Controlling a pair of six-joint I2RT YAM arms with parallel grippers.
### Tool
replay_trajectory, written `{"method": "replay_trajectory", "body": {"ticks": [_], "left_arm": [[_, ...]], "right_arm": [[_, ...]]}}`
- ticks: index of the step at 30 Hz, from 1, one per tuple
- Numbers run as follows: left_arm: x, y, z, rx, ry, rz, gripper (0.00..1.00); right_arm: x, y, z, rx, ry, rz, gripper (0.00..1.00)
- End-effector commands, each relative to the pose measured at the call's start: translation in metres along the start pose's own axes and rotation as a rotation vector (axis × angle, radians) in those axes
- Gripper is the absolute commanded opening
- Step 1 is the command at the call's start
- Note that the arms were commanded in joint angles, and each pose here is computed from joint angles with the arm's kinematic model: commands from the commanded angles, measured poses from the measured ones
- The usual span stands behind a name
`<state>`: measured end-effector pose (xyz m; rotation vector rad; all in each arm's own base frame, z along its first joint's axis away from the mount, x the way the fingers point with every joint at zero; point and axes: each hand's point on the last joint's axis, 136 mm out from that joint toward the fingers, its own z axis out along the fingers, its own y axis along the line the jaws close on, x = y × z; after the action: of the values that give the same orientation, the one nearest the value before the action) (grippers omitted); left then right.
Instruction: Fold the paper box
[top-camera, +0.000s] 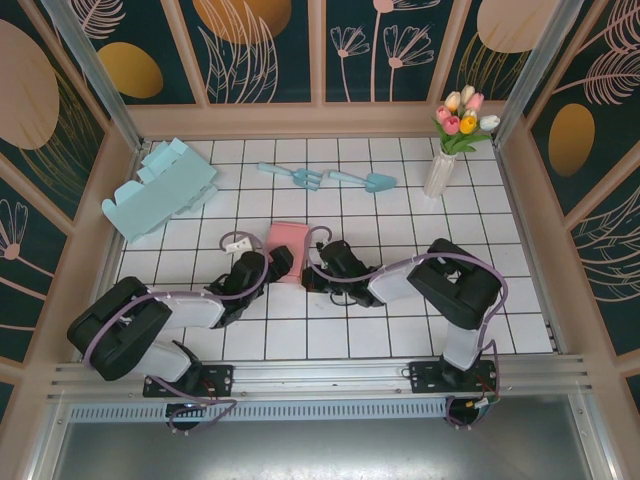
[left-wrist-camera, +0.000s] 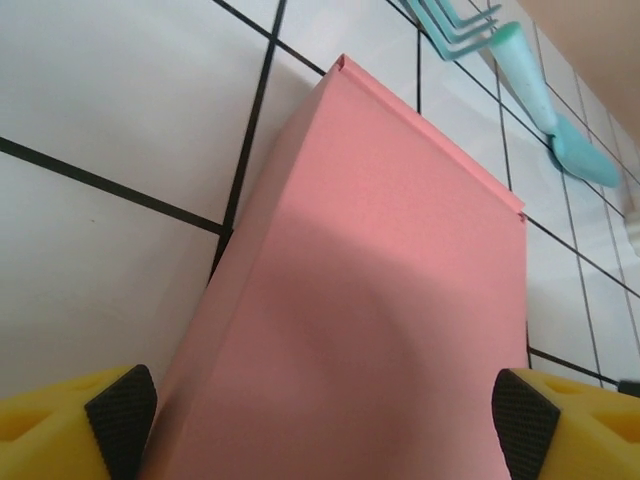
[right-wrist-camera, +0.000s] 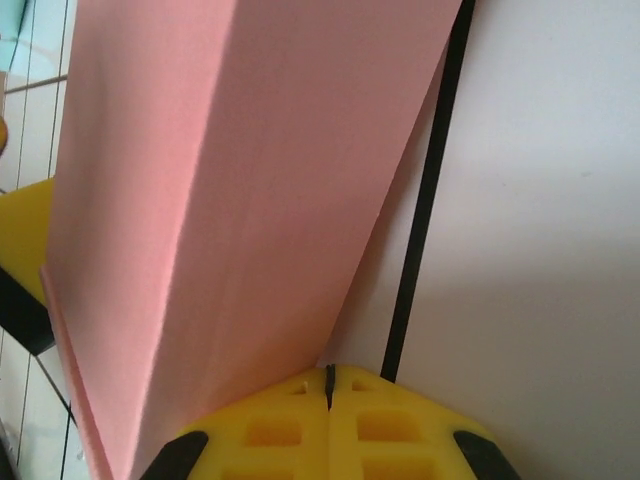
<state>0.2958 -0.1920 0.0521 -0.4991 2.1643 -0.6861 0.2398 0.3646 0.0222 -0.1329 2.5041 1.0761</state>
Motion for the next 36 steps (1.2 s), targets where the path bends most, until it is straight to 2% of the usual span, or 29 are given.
{"method": "replay_trajectory", "body": {"ticks": [1,5,8,11,15,18,21,26,30,36], "left_arm": [[0.002,-0.054,-0.006,0.123,0.06,-0.001,0.91],[-0.039,-0.046,-0.01,0.039,-0.039,0.026,0.92],[-0.055,-0.037,-0.015,0.002,-0.076,0.03,0.93],[-0.057,-0.032,-0.016,-0.02,-0.073,0.059,0.93],[-0.052,-0.033,-0.011,-0.024,-0.042,0.101,0.93],[-0.039,-0.036,-0.013,0.03,0.012,0.065,0.91],[-0.034,-0.026,-0.026,0.062,-0.002,-0.004,0.89],[-0.019,-0.017,-0.043,0.116,0.004,-0.069,0.89],[0.0,-0.019,-0.042,0.139,0.053,-0.076,0.88],[0.014,-0.025,-0.025,0.143,0.098,-0.078,0.88]], "right_arm": [[0.004,0.034,-0.005,-0.1,-0.039,-0.04,0.03],[-0.006,0.014,-0.029,-0.016,-0.107,-0.066,0.04],[-0.014,-0.003,-0.045,0.096,-0.158,-0.124,0.05],[-0.025,-0.017,-0.06,0.193,-0.186,-0.17,0.05],[-0.047,-0.029,-0.074,0.208,-0.205,-0.172,0.06],[-0.068,-0.034,-0.082,0.266,-0.233,-0.237,0.06],[-0.086,-0.038,-0.084,0.297,-0.237,-0.288,0.06],[-0.113,-0.029,-0.08,0.221,-0.262,-0.398,0.4],[-0.129,-0.019,-0.059,0.152,-0.202,-0.473,0.5],[-0.134,-0.016,-0.022,0.089,-0.112,-0.513,0.53]]}}
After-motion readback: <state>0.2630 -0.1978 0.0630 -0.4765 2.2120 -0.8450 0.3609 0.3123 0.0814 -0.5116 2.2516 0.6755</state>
